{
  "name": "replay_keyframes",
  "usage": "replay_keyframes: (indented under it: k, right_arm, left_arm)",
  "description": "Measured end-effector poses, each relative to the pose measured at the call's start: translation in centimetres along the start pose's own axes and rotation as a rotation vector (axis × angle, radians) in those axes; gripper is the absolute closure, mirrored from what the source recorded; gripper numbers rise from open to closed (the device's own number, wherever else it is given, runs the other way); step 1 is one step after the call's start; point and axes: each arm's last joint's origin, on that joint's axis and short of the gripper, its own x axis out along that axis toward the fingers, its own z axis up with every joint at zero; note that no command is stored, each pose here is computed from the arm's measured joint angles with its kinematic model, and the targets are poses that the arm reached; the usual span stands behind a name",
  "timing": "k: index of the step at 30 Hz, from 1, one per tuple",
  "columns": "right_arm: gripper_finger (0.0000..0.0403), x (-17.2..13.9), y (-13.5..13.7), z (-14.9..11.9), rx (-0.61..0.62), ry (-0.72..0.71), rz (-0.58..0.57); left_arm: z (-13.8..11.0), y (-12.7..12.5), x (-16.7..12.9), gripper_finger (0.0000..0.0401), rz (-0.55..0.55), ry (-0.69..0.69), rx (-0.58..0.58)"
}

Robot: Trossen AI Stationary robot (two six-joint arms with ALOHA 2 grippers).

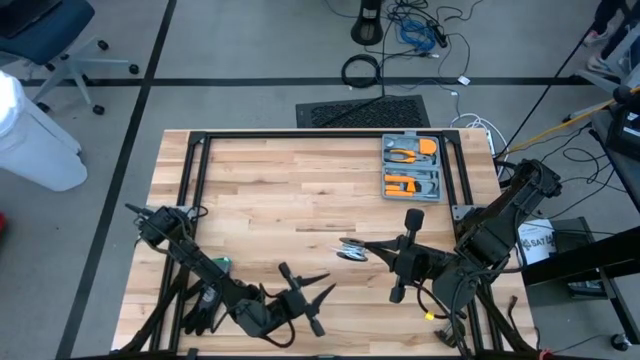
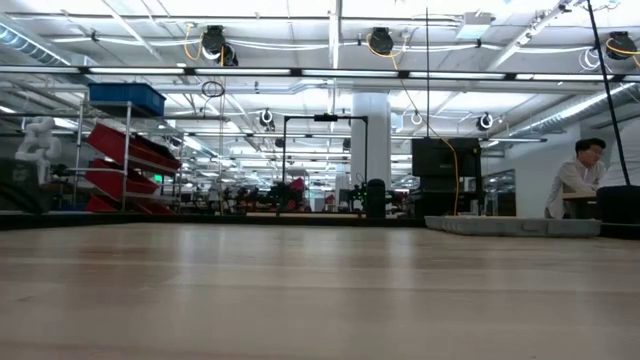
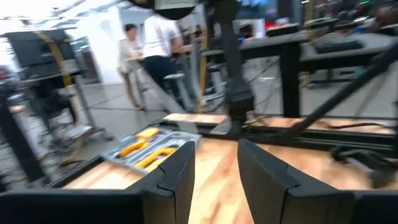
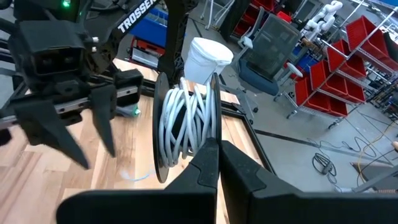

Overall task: Coil cords
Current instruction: Coil the white wire onto the spool

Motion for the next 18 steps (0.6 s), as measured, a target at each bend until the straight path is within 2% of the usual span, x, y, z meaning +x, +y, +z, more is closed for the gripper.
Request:
replay_keyframes:
  k: [4,18]
  right_arm:
    - [0.0403,0.00,0.00,0.00,-0.003,0.000,0.000]
    - [0.0403,0.00,0.00,0.02,-0.002,-0.001,0.000]
  left_arm:
    - [-0.20,0.10,-0.02,0.0273,0.049,0.023,0.022]
    - [-0.95,-0.05,0.28,0.0273,0.010,0.043,0.004]
